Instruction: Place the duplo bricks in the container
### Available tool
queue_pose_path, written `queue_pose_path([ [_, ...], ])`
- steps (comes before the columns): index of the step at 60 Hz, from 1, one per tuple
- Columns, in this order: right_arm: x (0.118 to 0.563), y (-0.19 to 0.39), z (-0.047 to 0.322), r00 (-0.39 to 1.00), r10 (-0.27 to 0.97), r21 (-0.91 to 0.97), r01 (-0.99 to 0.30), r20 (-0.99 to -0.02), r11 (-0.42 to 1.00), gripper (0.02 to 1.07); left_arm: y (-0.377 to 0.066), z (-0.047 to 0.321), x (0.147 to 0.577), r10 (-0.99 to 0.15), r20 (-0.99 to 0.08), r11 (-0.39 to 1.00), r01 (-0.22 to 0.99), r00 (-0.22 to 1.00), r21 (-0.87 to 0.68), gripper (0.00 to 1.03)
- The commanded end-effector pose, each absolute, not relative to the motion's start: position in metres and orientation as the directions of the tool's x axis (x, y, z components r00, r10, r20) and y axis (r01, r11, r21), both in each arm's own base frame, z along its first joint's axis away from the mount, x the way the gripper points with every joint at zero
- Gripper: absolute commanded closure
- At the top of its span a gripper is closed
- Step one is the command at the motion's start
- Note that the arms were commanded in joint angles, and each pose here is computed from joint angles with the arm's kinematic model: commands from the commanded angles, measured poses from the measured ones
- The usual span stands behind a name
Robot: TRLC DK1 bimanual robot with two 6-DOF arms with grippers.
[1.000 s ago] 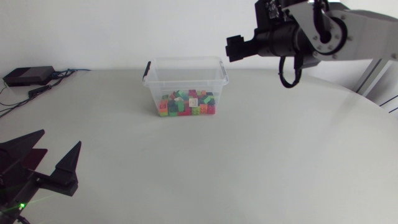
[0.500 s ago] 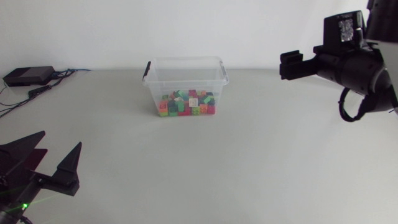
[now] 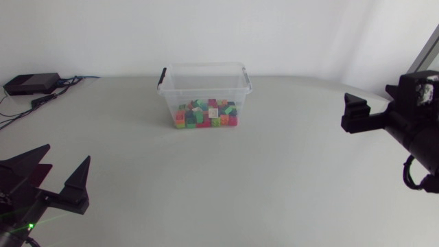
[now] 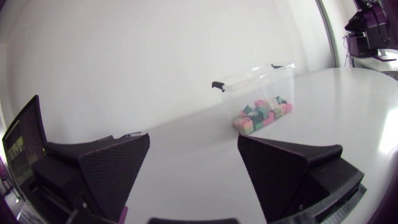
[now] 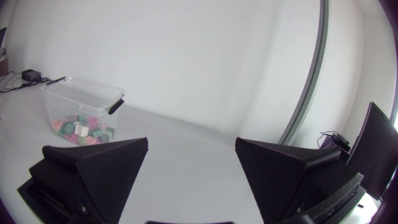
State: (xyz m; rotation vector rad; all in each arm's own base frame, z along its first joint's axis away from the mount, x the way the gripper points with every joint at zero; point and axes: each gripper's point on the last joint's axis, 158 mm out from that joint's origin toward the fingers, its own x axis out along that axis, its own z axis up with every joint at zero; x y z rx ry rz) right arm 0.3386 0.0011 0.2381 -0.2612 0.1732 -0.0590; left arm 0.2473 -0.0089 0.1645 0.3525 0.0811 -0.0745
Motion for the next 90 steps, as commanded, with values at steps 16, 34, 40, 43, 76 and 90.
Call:
queue_pose_path([
  [16,0.302,-0.008,0.222,0.993,-0.081,-0.29,0.054,-0.082,0.955,0.06,0.003,0.153,0.251,-0.002,-0.084,0.949,0.028,0.996,0.315,0.05],
  [34,0.282,-0.007,0.203,0.995,-0.062,-0.221,0.045,-0.073,0.974,0.06,0.003,0.153,0.252,0.0,-0.076,0.972,0.018,0.997,0.236,0.05],
  [40,0.276,-0.007,0.196,0.996,-0.055,-0.19,0.041,-0.071,0.981,0.06,0.002,0.152,0.252,-0.002,-0.074,0.979,0.017,0.997,0.203,0.05],
  [43,0.274,-0.007,0.193,0.996,-0.052,-0.177,0.039,-0.07,0.984,0.06,0.001,0.152,0.252,-0.003,-0.073,0.982,0.017,0.997,0.189,0.05],
  [76,0.255,-0.002,0.152,0.998,-0.012,-0.011,0.012,-0.058,1.0,0.06,-0.003,0.15,0.254,-0.016,-0.062,1.0,0.017,0.998,0.01,0.05],
  [90,0.254,-0.002,0.149,0.998,-0.01,-0.001,0.01,-0.057,1.0,0.06,-0.003,0.15,0.254,-0.017,-0.061,1.0,0.017,0.998,-0.001,0.05],
])
